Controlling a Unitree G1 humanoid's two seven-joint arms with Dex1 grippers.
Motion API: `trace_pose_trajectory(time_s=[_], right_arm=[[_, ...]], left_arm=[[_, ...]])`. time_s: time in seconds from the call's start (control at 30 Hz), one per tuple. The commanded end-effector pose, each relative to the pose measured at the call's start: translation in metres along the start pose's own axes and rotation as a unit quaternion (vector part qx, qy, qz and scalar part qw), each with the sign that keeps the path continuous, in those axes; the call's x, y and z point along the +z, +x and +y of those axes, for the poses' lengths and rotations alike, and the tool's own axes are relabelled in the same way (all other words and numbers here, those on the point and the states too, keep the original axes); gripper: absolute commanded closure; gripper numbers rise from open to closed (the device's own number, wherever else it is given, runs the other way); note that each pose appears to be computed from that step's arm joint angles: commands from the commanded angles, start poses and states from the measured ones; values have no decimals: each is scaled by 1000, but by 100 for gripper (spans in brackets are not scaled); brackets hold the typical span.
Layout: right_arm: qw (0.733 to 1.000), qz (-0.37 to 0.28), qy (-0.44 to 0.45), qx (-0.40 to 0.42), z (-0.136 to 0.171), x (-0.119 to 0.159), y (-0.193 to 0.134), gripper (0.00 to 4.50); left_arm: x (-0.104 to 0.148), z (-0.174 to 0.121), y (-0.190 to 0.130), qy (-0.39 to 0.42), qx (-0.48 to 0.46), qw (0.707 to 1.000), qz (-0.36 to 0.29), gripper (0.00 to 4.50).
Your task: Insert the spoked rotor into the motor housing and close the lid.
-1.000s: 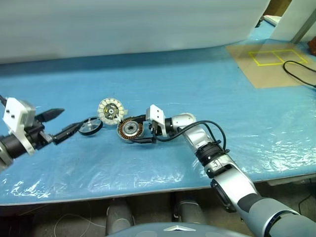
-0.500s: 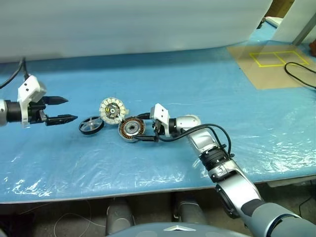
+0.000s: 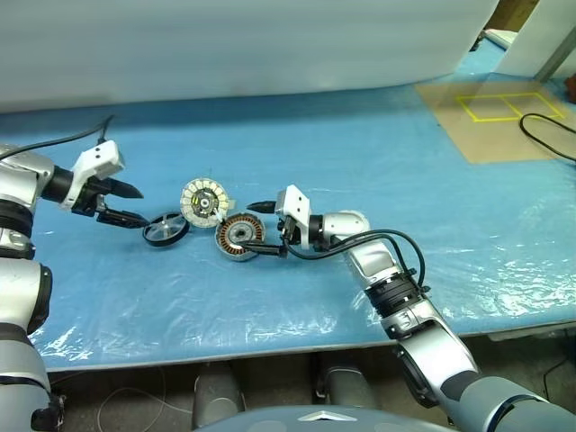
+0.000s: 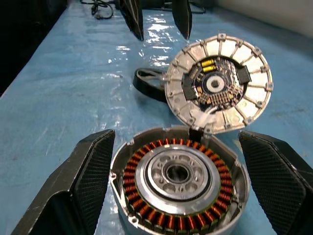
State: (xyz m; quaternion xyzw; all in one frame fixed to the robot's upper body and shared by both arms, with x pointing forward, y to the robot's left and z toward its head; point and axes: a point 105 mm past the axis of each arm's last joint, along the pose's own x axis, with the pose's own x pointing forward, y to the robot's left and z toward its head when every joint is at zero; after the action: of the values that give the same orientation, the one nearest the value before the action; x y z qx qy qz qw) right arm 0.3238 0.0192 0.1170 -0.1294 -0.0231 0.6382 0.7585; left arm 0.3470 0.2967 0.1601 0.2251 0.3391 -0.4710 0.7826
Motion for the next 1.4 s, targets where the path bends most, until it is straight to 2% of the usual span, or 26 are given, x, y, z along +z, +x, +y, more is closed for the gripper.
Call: trace_pose_trajectory(time_s=[0.03, 0.33, 0.7, 0.97, 1.23, 1.4], right_arm=[[999, -28, -19, 1, 1, 16, 2, 24], [999, -45, -18, -3, 14, 20, 9, 24], [999, -52, -6, -5, 28, 16, 21, 24], [998, -57, 5, -1, 37, 14, 31, 24], [998, -65, 14, -8, 41, 14, 38, 24], [997, -69, 21, -20, 42, 14, 39, 24]], left_arm=[[4, 2, -4, 10, 3, 1000, 1, 0], [13, 3, 5, 8, -3, 1000, -24, 0], [18, 5, -7, 19, 13, 999, -43, 0], [30, 6, -15, 56, 17, 998, -13, 0], [46, 10, -17, 88, 16, 995, 46, 0], [59, 8, -5, 159, -3, 986, 57, 0]])
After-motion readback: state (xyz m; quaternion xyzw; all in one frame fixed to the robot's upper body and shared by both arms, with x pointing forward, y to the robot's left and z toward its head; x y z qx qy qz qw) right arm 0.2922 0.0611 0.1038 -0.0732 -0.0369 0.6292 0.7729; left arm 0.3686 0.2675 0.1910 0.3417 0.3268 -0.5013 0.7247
